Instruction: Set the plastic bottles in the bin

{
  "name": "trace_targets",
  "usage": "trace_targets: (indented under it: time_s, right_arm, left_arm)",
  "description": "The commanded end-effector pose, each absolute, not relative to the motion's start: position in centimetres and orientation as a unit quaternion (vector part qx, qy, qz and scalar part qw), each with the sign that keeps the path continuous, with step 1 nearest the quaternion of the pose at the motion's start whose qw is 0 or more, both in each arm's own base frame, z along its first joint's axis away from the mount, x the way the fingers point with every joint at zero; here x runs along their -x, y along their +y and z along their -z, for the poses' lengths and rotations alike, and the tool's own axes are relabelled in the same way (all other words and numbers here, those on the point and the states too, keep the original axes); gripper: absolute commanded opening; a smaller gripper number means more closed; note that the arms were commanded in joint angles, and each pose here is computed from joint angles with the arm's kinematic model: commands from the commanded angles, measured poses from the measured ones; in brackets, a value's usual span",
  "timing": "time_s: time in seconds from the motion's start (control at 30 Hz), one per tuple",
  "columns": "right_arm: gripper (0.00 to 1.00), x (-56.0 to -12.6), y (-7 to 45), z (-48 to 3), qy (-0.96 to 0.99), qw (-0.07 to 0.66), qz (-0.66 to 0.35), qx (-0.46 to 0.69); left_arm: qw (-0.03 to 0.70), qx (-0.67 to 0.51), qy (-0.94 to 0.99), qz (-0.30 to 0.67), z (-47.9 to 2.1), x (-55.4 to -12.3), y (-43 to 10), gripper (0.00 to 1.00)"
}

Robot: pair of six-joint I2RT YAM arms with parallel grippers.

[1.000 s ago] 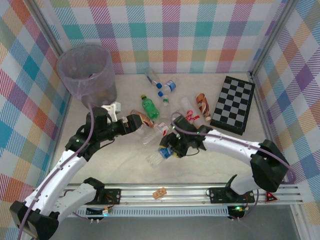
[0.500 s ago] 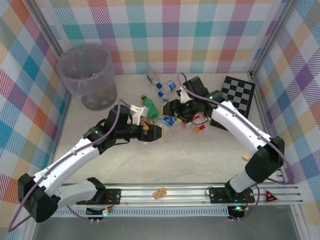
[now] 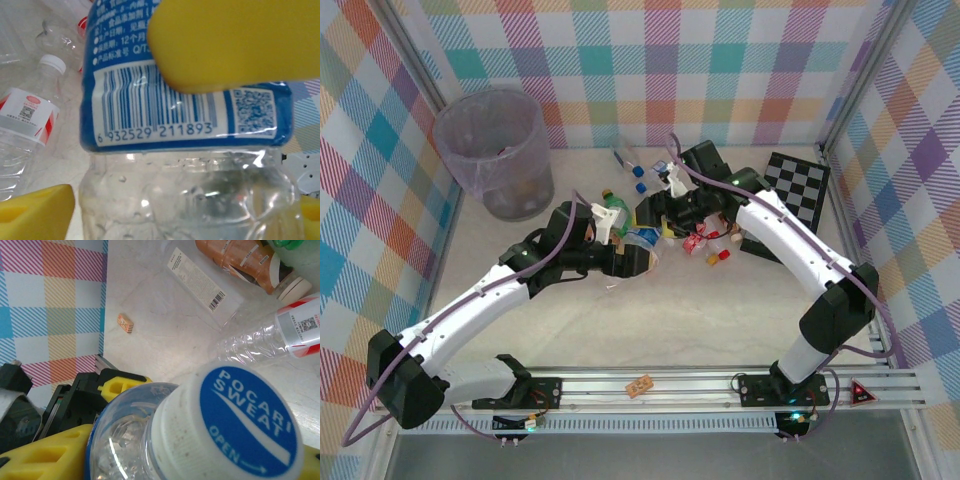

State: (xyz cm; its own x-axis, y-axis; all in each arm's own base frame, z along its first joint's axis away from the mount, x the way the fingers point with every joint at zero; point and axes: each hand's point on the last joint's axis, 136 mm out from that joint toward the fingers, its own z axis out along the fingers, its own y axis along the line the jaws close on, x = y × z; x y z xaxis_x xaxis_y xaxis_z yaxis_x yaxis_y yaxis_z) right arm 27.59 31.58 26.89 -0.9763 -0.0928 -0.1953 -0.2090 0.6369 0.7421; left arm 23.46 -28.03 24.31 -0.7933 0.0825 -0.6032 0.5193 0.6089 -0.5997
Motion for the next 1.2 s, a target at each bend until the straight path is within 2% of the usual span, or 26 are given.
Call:
trace_targets:
  time_s: [0.0, 0.1, 0.2, 0.3, 0.43, 0.53, 0.7, 0.8, 0.93, 1.17]
  right_arm:
    - [0.42, -27.2, 32.4, -27.8, 0.892, 0.068, -0.435, 0.101]
    - [0.45, -27.4, 32.6, -27.6, 0.892, 0.066, -0.438, 0.096]
    - [0.58, -27.5, 32.7, -27.9, 0.891, 0.067, -0.439, 0.092]
    - [0.81, -27.8, 32.4, -28.4, 0.893, 0.072, -0.436, 0.088]
    - [1.00, -28.3, 30.2, -29.0, 0.904, 0.093, -0.413, 0.064]
    - [1.00, -28.0, 28.1, -29.8, 0.905, 0.104, -0.411, 0.047]
    - [1.00, -28.7, 23.4, -31.0, 0.908, 0.164, -0.384, 0.014]
    - [0.99, -28.9, 21.6, -30.4, 0.913, 0.186, -0.362, 0.008]
    - [1.00, -27.8, 21.7, -28.8, 0.909, 0.187, -0.372, 0.036]
    - [1.00, -26.1, 20.5, -25.8, 0.917, 0.186, -0.350, 0.048]
  left_arm:
    - [0.291, -0.182, 0.848, 0.404, -25.9, -23.9, -28.2, 0.75]
    - [0.287, -0.184, 0.853, 0.395, -25.7, -23.9, -28.0, 0.63]
    - [0.290, -0.184, 0.854, 0.390, -25.9, -23.9, -27.8, 0.57]
    - [0.292, -0.182, 0.856, 0.385, -25.8, -24.0, -27.7, 0.53]
    - [0.296, -0.175, 0.863, 0.370, -25.8, -24.4, -27.3, 0.50]
    - [0.304, -0.172, 0.867, 0.355, -26.4, -24.9, -26.7, 0.48]
    - [0.329, -0.155, 0.871, 0.330, -27.7, -26.7, -24.9, 0.44]
    - [0.354, -0.113, 0.874, 0.313, -29.2, -29.6, -23.0, 0.39]
    - [0.381, -0.058, 0.875, 0.293, -32.1, -34.2, -19.3, 0.34]
    - [0.489, -0.001, 0.808, 0.327, -39.4, -40.4, -11.9, 0.21]
